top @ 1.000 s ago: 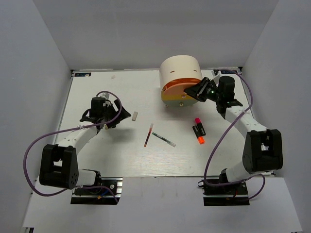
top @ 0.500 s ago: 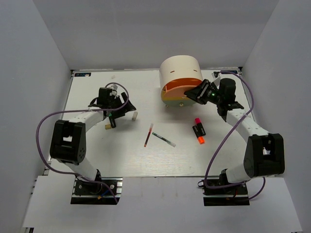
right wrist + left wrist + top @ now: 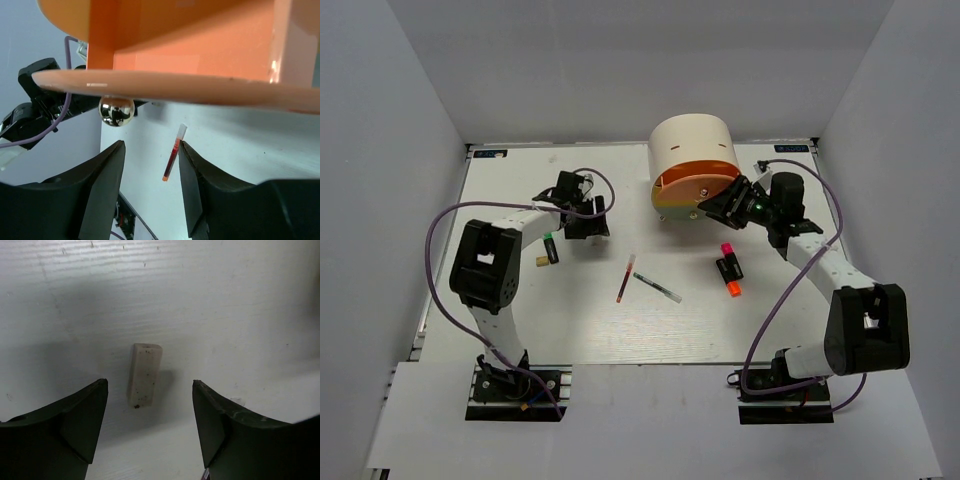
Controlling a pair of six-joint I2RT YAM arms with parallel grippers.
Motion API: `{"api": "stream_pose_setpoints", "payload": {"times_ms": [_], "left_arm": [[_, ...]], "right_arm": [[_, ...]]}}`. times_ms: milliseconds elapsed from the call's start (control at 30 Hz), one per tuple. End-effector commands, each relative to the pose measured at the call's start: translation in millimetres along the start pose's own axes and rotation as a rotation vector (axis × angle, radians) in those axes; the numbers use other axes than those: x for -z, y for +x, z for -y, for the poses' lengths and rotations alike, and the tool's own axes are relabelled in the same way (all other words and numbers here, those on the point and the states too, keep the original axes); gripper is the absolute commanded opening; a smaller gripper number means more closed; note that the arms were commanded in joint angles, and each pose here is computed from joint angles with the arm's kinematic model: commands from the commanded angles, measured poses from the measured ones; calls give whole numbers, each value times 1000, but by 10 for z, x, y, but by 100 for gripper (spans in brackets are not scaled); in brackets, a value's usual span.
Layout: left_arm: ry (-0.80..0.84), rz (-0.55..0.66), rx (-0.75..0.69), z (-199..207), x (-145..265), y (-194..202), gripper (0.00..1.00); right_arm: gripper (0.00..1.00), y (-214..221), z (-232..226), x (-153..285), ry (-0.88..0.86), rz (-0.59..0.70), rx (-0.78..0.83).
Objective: Sort the stationery into containers
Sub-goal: Open the drawer in the storage box, then pick up the stationery from the center of the board, then place the stationery in the drawer.
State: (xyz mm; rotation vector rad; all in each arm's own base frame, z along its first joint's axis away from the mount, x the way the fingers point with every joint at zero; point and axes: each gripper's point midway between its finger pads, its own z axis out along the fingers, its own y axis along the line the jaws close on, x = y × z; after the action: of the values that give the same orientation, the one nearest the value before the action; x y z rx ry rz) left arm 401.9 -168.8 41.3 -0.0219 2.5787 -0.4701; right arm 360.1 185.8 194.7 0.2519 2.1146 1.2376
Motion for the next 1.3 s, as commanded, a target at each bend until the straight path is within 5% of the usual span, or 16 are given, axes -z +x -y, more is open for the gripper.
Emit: {"api": "stream_pose_setpoints", "payload": {"times_ms": [0, 233, 333, 500, 600, 933, 1000, 1133, 1267], "left_arm": [[-79, -11, -76, -5, 54, 14, 78], [-186, -44, -127, 35, -124, 115, 64], [-246, -61, -140, 23, -202, 131, 42], [-265, -35, -142, 47, -106, 91, 24], [-186, 33, -130, 244, 119, -67, 17], [325, 468, -172, 1494, 1399, -1120, 15], [452, 543, -217, 1763, 1593, -1278, 15], [646, 650, -324, 2143, 1892, -1437, 17], [769, 706, -449, 2386, 2009, -1512, 21]], "right_arm": [[53, -4, -72, 100, -17, 18, 36], [53, 27, -55, 134, -14, 21, 46], [53, 17, -64, 170, -16, 29, 57], [53, 38, -70, 214, -20, 33, 75], [53, 40, -62, 252, -22, 43, 81], [66, 82, -46, 293, -54, 17, 247], [62, 97, -64, 307, -66, 9, 262], [20, 101, -51, 318, -73, 9, 295], [17, 129, -45, 332, -84, 6, 314]]}}
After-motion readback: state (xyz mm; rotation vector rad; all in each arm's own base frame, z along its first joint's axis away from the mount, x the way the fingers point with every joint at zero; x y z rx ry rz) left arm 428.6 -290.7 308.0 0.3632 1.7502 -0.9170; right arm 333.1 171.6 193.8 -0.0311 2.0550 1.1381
